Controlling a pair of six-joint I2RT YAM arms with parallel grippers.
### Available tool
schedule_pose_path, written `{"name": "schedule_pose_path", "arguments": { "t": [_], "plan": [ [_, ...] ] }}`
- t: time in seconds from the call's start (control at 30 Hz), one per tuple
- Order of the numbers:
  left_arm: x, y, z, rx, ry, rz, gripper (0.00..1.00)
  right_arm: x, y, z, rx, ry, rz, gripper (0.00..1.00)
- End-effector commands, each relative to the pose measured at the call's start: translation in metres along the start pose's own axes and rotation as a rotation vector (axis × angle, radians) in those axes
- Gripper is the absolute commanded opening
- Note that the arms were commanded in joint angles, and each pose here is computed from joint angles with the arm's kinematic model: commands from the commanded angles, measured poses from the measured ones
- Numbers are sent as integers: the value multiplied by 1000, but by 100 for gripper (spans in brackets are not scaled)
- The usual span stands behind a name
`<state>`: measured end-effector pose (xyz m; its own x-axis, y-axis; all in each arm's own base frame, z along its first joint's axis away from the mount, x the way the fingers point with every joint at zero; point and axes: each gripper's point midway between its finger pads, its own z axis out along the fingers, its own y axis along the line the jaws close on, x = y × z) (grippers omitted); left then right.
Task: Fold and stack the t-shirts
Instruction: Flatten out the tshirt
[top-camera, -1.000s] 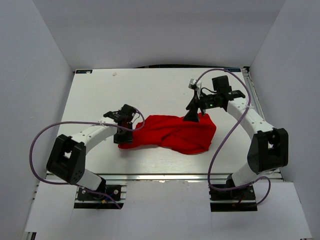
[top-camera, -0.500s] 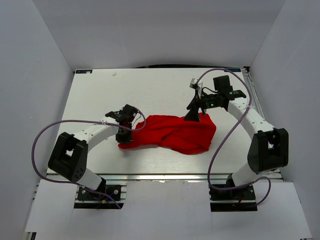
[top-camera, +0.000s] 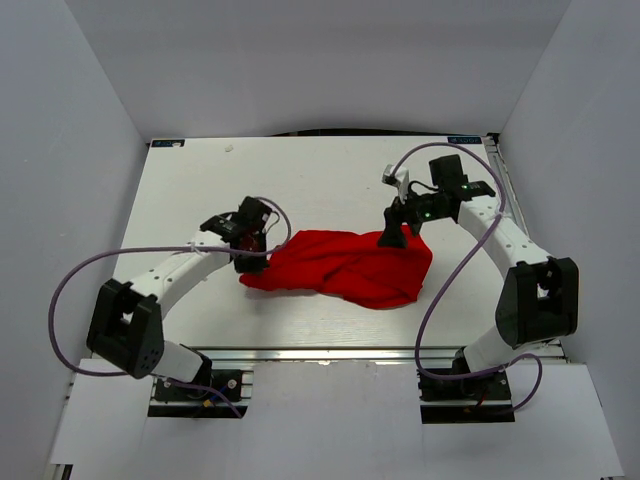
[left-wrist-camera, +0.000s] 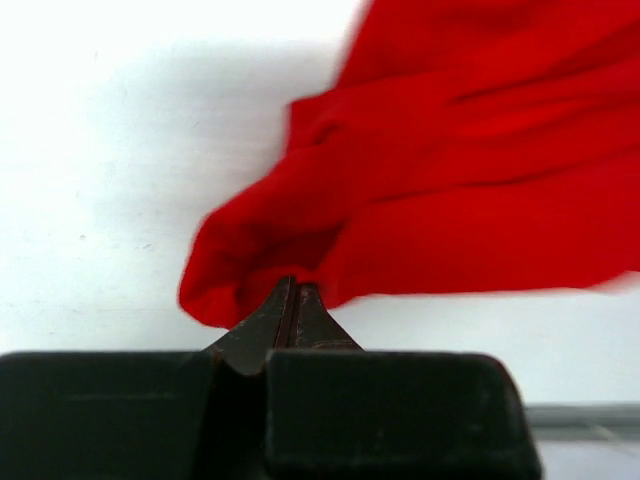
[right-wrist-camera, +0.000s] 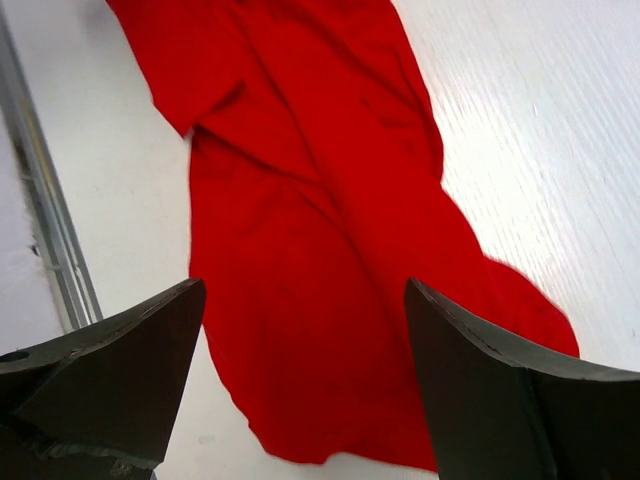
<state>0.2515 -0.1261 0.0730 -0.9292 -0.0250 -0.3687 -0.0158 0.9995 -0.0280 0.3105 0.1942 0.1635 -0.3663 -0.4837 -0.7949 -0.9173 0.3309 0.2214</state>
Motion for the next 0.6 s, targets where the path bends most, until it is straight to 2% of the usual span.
{"name": "schedule_pose_path", "arguments": {
  "t": [0.0,0.2,0.4,0.57],
  "plan": [
    [-69,-35,-77,215,-250,-97,0,10,-7,-18,88,32,-18,87],
    [-154,-37,-181,366,-551,-210,0,8,-15,-38,145,-2,-49,88],
    [-198,-39,-234,486,-717,-272,0,9,-16,-38,119,-17,-16,88],
    [-214,-43,-269,585,-787,-298,0,9,-17,-33,114,-35,-11,88]
  ]
}}
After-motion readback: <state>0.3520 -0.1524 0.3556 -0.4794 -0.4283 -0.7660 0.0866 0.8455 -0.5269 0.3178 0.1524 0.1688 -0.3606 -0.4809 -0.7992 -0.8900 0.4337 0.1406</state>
